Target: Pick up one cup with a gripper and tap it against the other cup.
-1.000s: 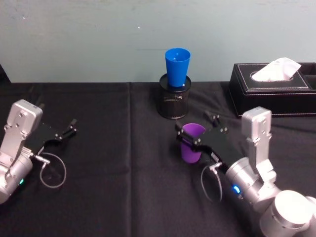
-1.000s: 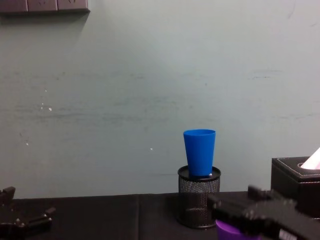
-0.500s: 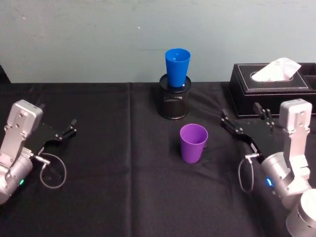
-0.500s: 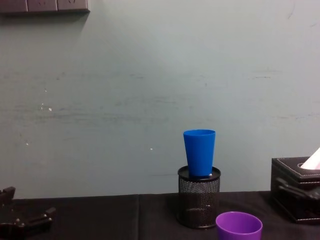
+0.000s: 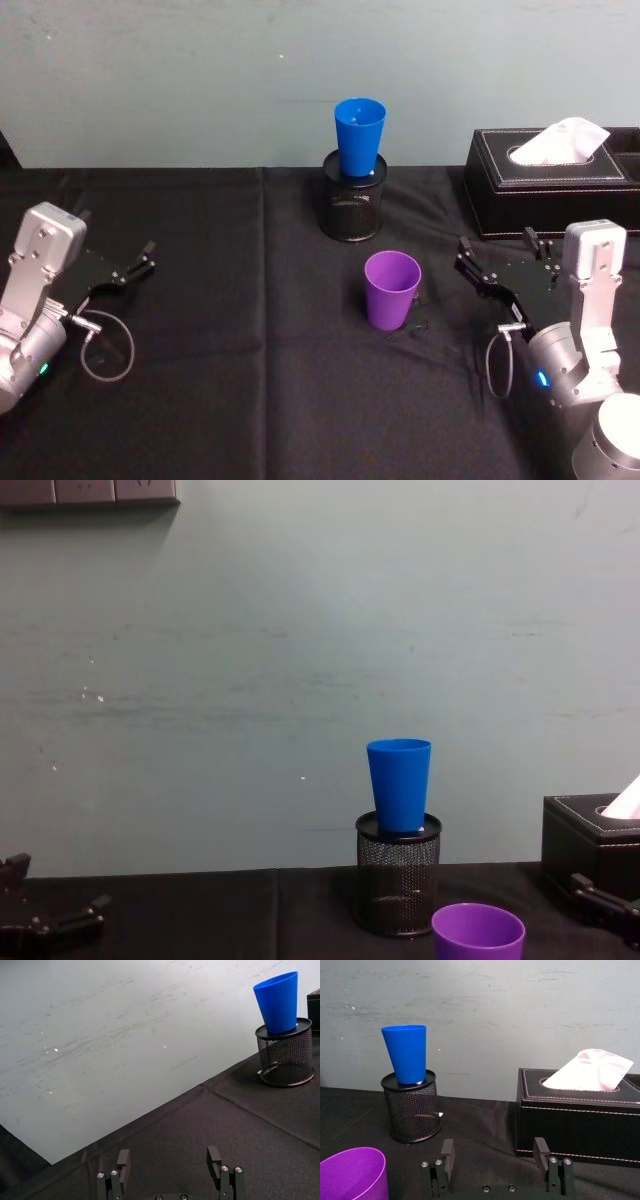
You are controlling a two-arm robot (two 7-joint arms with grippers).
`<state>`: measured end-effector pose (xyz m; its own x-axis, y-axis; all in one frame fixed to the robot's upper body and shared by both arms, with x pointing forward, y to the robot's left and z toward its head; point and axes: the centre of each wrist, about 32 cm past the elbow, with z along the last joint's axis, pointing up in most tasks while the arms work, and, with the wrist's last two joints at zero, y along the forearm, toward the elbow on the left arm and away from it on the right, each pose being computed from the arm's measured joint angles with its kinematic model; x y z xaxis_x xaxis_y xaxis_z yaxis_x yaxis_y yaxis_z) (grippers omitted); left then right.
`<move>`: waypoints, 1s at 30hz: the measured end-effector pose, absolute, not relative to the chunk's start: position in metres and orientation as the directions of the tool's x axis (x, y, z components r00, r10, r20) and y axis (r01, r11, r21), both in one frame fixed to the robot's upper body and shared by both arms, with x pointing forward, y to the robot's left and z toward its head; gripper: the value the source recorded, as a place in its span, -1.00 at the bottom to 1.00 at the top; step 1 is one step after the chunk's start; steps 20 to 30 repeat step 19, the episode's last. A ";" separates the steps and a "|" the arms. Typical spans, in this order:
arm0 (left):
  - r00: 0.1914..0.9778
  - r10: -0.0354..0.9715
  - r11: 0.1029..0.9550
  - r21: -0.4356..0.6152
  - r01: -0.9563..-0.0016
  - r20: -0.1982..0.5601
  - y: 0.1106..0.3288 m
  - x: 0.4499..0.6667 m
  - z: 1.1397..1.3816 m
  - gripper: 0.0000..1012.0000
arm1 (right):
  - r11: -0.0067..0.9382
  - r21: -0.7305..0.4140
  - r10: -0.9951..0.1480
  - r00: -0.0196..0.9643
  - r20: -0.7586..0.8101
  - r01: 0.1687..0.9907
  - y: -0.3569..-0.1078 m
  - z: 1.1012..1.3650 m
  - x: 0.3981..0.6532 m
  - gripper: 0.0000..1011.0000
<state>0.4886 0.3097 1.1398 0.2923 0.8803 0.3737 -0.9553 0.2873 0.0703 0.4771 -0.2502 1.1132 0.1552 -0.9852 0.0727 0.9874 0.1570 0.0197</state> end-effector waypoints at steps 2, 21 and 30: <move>0.292 0.880 0.287 0.070 -0.955 0.374 0.310 0.489 1.140 0.98 | 0.158 0.019 -0.985 0.156 0.073 0.987 -0.250 1.113 0.477 0.98; 0.292 0.880 0.287 0.070 -0.955 0.374 0.310 0.489 1.140 0.98 | 0.163 0.016 -0.984 0.161 0.076 0.987 -0.250 1.114 0.477 0.98; 0.292 0.880 0.287 0.070 -0.955 0.374 0.310 0.489 1.140 0.98 | 0.163 0.016 -0.984 0.161 0.076 0.987 -0.250 1.114 0.477 0.98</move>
